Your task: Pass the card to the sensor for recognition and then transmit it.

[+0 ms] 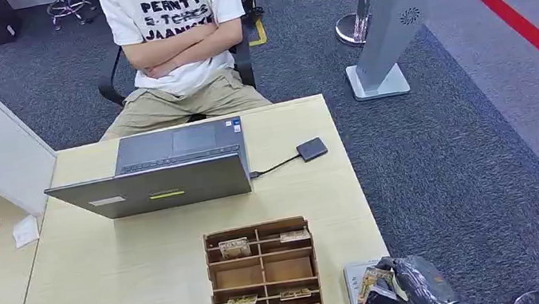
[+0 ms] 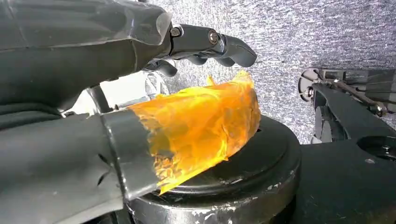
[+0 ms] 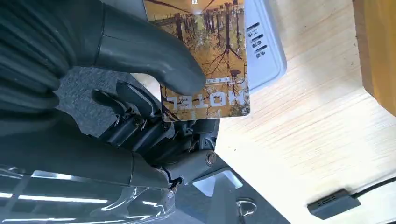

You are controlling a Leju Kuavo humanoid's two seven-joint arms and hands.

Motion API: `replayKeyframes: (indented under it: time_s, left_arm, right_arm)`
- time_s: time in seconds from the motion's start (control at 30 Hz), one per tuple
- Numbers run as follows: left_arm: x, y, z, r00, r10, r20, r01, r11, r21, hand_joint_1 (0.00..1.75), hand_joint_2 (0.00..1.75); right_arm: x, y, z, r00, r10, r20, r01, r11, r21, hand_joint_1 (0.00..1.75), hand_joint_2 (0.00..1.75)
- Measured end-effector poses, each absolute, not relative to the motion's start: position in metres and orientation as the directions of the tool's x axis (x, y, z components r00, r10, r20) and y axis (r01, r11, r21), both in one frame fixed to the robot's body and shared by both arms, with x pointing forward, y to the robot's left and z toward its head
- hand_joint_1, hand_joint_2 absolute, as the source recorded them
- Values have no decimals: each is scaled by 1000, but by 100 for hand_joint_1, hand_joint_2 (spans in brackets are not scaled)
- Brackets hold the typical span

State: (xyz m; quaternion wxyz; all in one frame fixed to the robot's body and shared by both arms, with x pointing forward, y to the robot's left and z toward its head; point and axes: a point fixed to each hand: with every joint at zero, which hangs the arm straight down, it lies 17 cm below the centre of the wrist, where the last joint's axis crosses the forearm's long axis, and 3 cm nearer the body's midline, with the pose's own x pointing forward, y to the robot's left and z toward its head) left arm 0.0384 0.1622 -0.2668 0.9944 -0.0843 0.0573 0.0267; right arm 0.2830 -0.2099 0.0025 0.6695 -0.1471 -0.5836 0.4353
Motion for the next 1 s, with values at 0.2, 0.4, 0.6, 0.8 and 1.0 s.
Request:
replayKeyframes:
  time_s: [0.2, 0.4, 0.6, 0.8, 1.0]
  left_arm:
    - [38, 162, -267, 992, 44, -119, -63, 985, -163, 0, 0]
    - [38, 163, -267, 992, 43, -120, -63, 985, -163, 0, 0]
    - [38, 163, -267, 992, 44, -120, -63, 985, -163, 0, 0]
    - [38, 163, -267, 992, 44, -120, -63, 985, -163, 0, 0]
    - [38, 163, -267, 992, 45, -120, -64, 985, -160, 0, 0]
  right_arm:
    - [283, -210, 2, -60, 755, 653, -411, 577, -705, 175, 175]
    - [283, -210, 2, -62, 756, 652, -411, 576, -707, 175, 175]
    - [283, -210, 2, -61, 756, 652, -411, 577, -706, 175, 175]
    - [282, -210, 1, -59, 757, 651, -410, 576, -707, 175, 175]
    - [282, -210, 1, -58, 757, 651, -410, 576, -707, 175, 175]
